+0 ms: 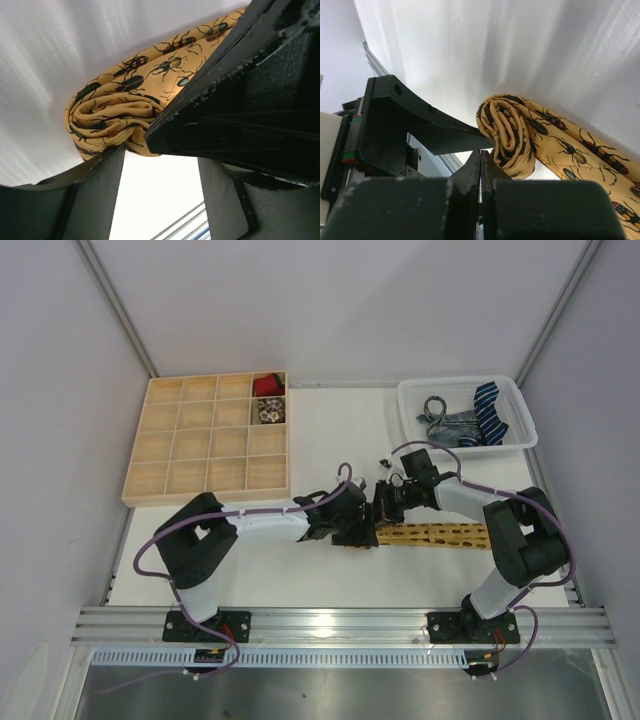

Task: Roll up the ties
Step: Roll the tie

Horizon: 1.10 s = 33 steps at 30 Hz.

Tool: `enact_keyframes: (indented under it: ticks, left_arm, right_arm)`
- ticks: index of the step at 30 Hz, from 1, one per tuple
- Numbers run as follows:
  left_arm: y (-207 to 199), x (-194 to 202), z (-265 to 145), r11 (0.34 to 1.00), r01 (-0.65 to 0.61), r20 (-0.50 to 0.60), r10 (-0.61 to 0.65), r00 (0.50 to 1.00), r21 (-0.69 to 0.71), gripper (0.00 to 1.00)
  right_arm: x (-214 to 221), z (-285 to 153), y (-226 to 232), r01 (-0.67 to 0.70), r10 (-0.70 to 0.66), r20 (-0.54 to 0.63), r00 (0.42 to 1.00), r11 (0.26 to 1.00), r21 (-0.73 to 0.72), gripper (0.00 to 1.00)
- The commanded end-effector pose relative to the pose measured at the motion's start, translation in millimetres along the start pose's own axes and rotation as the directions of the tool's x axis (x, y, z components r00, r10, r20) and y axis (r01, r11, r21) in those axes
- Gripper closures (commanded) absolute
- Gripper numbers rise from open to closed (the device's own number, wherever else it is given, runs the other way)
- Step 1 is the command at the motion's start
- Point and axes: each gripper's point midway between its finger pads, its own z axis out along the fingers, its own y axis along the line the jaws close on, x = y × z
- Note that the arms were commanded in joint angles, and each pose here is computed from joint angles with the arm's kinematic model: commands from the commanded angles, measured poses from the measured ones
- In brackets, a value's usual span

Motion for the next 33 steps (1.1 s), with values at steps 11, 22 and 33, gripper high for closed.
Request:
enact_keyframes:
  ticks: [11, 22, 33]
  left_arm:
    - [28, 12, 2, 0.995, -0.018, -0.036, 0.014, 0.999, -0.103, 0.34]
    - [2, -1, -19, 1.0, -0.021, 0.0, 0.021, 1.0, -0.013, 0.33]
    - [26, 11, -53, 0.998, -0.062, 0.051, 0.063, 0.997, -0.034, 0.54]
  right_arm:
    - [-4, 1, -23, 0.04, -0.045, 0.039, 0.998, 0.991, 0.13, 1.0]
    - [-23, 6, -22, 0.027, -0.034, 0.062, 0.997, 0.993, 0.116, 1.0]
    - [-47, 13, -15, 0.024, -0.031, 0.071, 0.997, 0.995, 0.099, 1.0]
